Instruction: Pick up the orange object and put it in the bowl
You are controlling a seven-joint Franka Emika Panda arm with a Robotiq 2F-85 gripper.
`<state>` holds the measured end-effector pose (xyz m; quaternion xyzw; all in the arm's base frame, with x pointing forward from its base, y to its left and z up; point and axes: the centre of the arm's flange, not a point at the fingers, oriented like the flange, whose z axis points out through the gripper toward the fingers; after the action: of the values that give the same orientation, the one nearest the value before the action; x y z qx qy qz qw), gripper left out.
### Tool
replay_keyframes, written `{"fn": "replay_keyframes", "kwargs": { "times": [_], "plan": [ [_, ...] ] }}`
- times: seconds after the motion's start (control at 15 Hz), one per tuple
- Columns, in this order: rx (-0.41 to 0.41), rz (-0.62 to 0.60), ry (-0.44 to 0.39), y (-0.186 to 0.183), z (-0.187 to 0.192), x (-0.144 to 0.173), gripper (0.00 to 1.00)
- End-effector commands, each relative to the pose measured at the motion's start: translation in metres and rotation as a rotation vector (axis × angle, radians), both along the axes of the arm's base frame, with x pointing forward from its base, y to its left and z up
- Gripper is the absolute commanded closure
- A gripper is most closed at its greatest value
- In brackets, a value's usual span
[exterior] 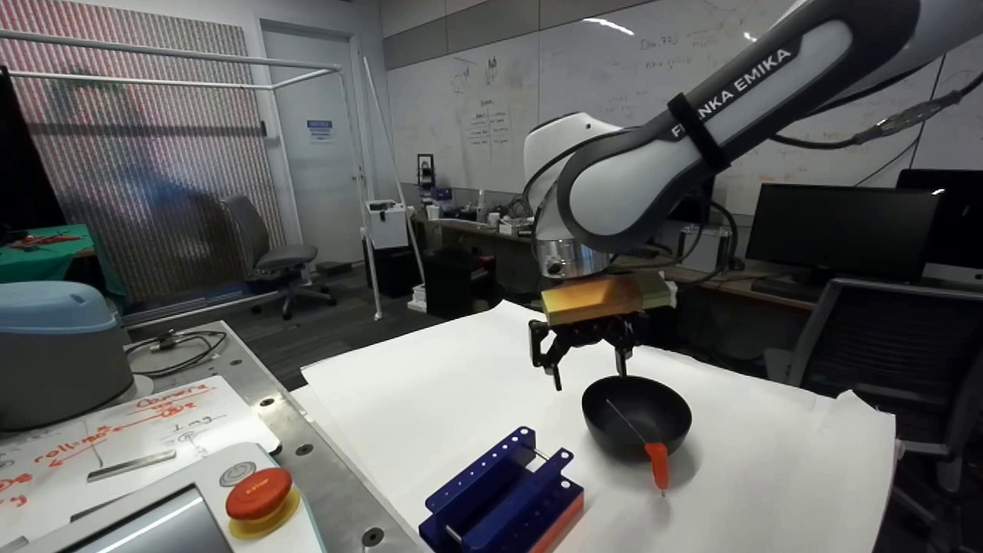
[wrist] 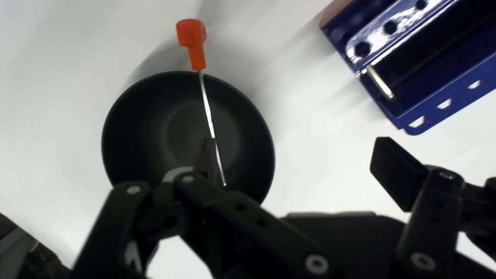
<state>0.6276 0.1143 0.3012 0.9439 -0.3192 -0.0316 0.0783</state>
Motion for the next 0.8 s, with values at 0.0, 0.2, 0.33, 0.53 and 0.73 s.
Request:
{"fn": "replay_keyframes", "kwargs": {
  "times": [0.0,0.2,0.33,0.53,0.73],
  "plan": [
    [0.157,0.104,-0.066,0.001,0.040,-0.037,0.00],
    [0.258,0.203,-0.118,0.006,0.062,-0.055,0.00],
    [0.195,0.149,-0.084,0.013,0.048,-0.030,0.00],
    [0.193,0.143,-0.073,0.011,0.041,-0.030,0.00],
    [0.192,0.142,-0.063,0.011,0.035,-0.029,0.00]
  ]
}}
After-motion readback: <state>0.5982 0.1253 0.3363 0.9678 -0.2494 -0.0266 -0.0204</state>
